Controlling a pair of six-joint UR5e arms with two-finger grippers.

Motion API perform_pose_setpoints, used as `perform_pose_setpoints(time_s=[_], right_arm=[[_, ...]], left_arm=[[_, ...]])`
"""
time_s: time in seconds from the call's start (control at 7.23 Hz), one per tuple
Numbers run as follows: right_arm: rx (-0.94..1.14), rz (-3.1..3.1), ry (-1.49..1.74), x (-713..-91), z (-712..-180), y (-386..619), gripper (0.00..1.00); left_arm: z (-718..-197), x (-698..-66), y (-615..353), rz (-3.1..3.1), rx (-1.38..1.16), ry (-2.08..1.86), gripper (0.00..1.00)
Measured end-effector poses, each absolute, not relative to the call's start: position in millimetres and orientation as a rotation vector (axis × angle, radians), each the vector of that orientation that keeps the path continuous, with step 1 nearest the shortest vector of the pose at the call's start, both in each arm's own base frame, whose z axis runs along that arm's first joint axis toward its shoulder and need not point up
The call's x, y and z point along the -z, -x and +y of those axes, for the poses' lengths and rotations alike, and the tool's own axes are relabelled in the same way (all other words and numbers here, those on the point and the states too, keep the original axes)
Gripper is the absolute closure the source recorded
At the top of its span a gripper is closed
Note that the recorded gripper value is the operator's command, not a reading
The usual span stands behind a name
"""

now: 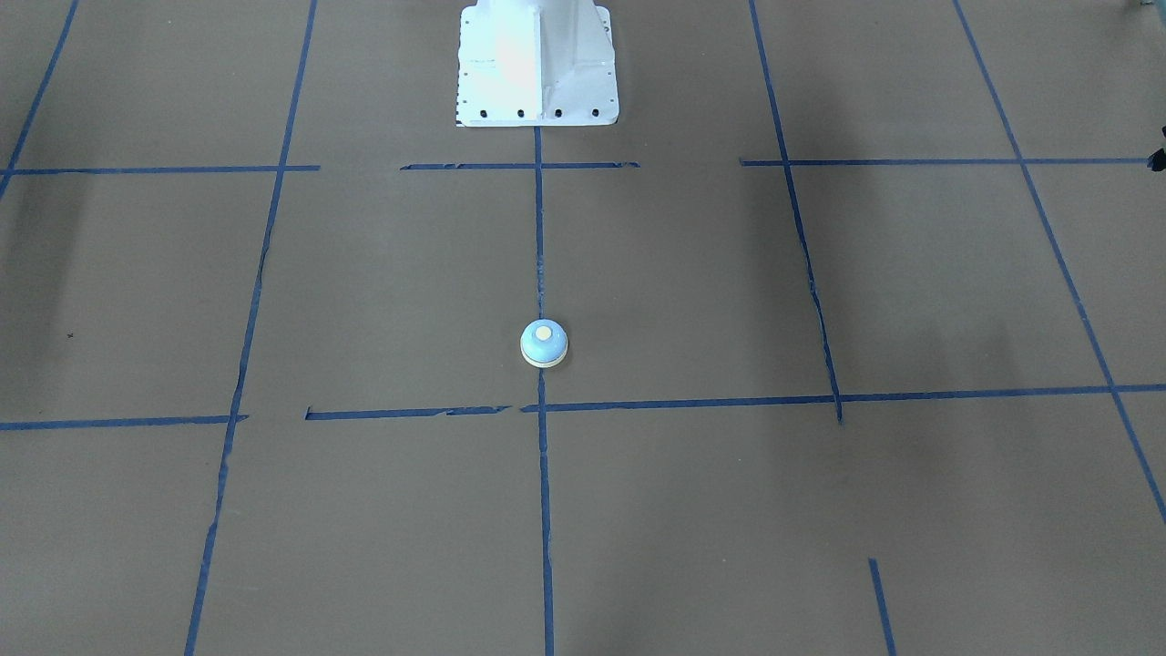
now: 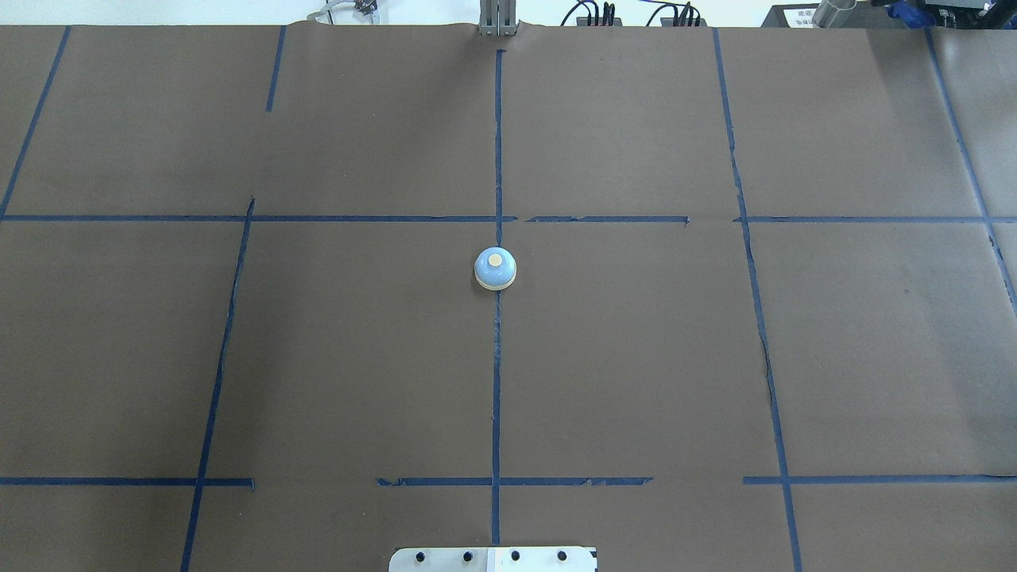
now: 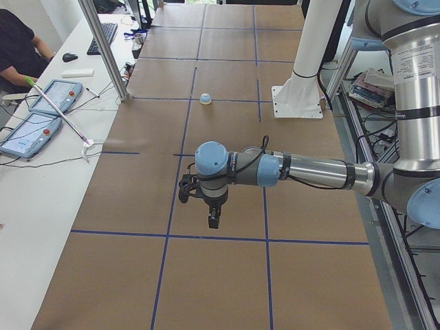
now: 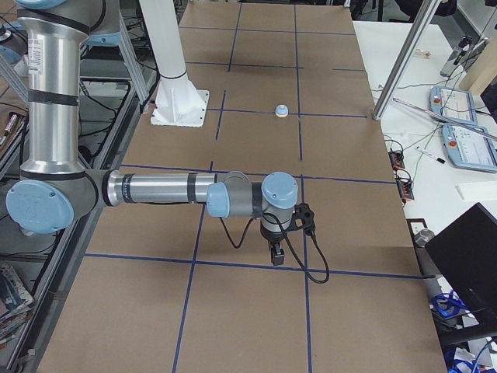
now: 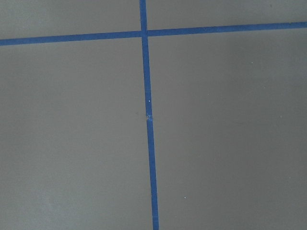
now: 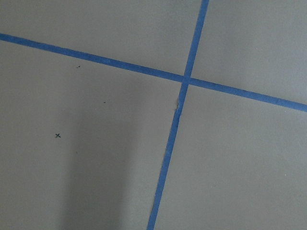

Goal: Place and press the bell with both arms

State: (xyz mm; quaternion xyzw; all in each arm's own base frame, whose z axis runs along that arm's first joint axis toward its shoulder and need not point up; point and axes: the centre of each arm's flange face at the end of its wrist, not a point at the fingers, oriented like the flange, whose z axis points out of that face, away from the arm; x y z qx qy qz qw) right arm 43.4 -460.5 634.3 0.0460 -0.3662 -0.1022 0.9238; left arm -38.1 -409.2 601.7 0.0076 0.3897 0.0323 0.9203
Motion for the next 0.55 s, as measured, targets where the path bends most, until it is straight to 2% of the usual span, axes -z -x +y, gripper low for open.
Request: perform_pose_setpoints(time_s=[0.55], right_arm=[[0.207, -0.811, -0.07, -635.2, -459.3, -39.2, 0.0]], left_arm=[[-409.5, -607.4, 38.3, 0.794, -0.061, -0.004, 0.0]])
